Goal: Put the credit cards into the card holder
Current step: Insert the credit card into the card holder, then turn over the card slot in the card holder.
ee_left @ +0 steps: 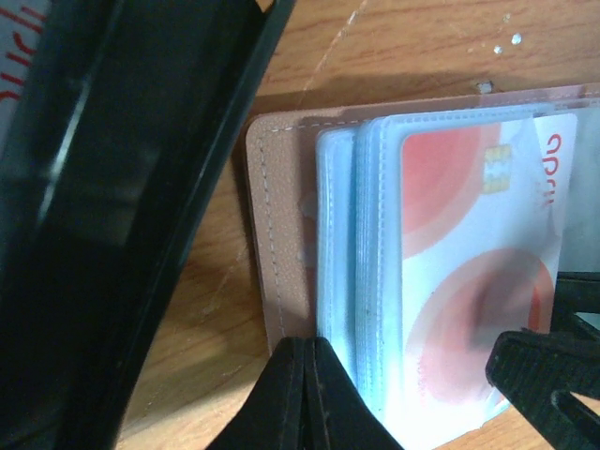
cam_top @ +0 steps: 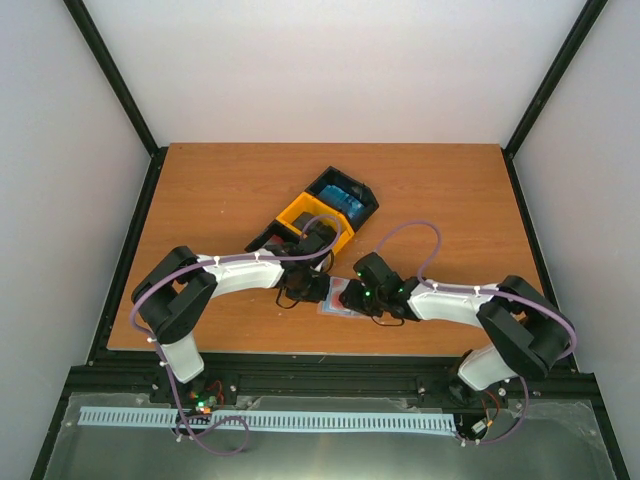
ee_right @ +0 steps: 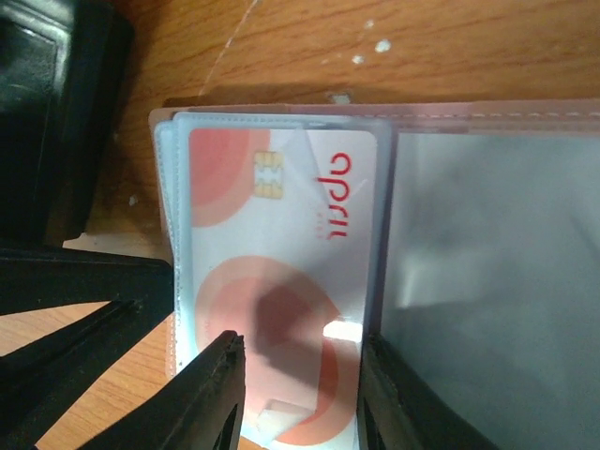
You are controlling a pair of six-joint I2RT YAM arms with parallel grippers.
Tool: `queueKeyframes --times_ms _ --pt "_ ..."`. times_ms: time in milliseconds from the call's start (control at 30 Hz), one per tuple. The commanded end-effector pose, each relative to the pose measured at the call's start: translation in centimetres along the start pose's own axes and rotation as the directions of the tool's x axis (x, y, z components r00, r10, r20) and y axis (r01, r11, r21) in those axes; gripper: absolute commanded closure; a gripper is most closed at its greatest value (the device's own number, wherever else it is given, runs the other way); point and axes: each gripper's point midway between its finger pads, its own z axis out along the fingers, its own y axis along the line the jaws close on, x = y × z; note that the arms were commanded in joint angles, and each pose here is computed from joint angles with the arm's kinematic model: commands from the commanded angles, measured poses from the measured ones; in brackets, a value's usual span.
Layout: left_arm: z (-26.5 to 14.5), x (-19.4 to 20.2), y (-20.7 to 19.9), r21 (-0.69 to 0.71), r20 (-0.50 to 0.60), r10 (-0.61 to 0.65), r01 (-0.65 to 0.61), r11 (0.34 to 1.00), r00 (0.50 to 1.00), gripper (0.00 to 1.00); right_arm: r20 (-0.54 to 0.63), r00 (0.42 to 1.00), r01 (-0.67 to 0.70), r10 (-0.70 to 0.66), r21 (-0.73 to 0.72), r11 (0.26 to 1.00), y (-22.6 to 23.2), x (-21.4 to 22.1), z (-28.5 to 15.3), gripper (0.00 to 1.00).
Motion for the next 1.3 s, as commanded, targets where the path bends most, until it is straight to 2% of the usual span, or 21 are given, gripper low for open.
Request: queueKeyframes --times_ms 0,167,300,367,433,500,633,800,900,1033,1267 --pt "0.7 0.9 0.0 0.004 -0.028 0.026 -0.026 1.0 0.999 0.99 -0.029 0.999 0.033 -0.033 -0.011 0.999 1.0 0.6 0.5 0.64" --pt "0.0 0.4 -0.3 0.004 -0.005 0.03 -0.03 1.0 1.0 0.98 0.014 0.998 0.061 -0.062 0.006 0.998 0.9 -0.1 -0.6 0.55" --pt "-2.0 -0.9 -0.5 -0.011 0.063 0.027 -0.027 1.0 0.998 0.91 0.07 0.993 0.091 -0.095 0.06 0.994 0.5 -1.2 -2.4 0.49" --pt "-3.2 -1.6 -1.1 0.005 0.097 0.032 -0.032 0.999 0.995 0.85 0.09 0.99 0.099 -0.107 0.086 0.991 0.3 -1.5 -3.3 0.49" --pt "-4.3 -2.0 -2.3 0.06 0.123 0.036 -0.044 0.997 0.992 0.72 0.092 0.99 0.099 -0.11 0.119 0.988 -0.3 -1.6 -3.7 0.51" --pt "-4.7 -2.0 -3.5 0.122 0.129 0.039 -0.055 0.991 0.991 0.64 0.066 0.992 0.092 -0.104 0.17 0.981 -1.4 -1.2 -3.7 0.54" --pt "-3.9 -1.6 -4.9 0.204 0.085 0.018 -0.035 0.978 0.996 0.66 0.04 0.995 0.078 -0.089 0.218 0.973 -2.9 -0.6 -3.2 0.58" --pt "-2.2 -1.3 -4.8 0.191 0.031 0.011 -0.017 0.981 0.999 0.76 0.04 0.996 0.068 -0.081 0.26 0.963 -3.9 -0.5 -3.1 0.59" --pt "-1.4 -1.2 -4.2 0.163 0.013 -0.004 0.002 0.987 1.0 0.78 0.021 0.997 0.062 -0.071 0.283 0.957 -4.7 0.0 -2.8 0.6" --pt "-1.0 -1.1 -4.0 0.159 -0.001 -0.013 0.013 0.987 1.0 0.72 0.001 0.998 0.058 -0.061 0.276 0.959 -5.0 0.6 -2.3 0.6" --pt "-0.4 -0.7 -4.1 0.165 -0.027 -0.016 0.021 0.986 1.0 0.69 -0.017 0.998 0.066 -0.064 0.266 0.962 -5.0 0.9 -1.9 0.62"
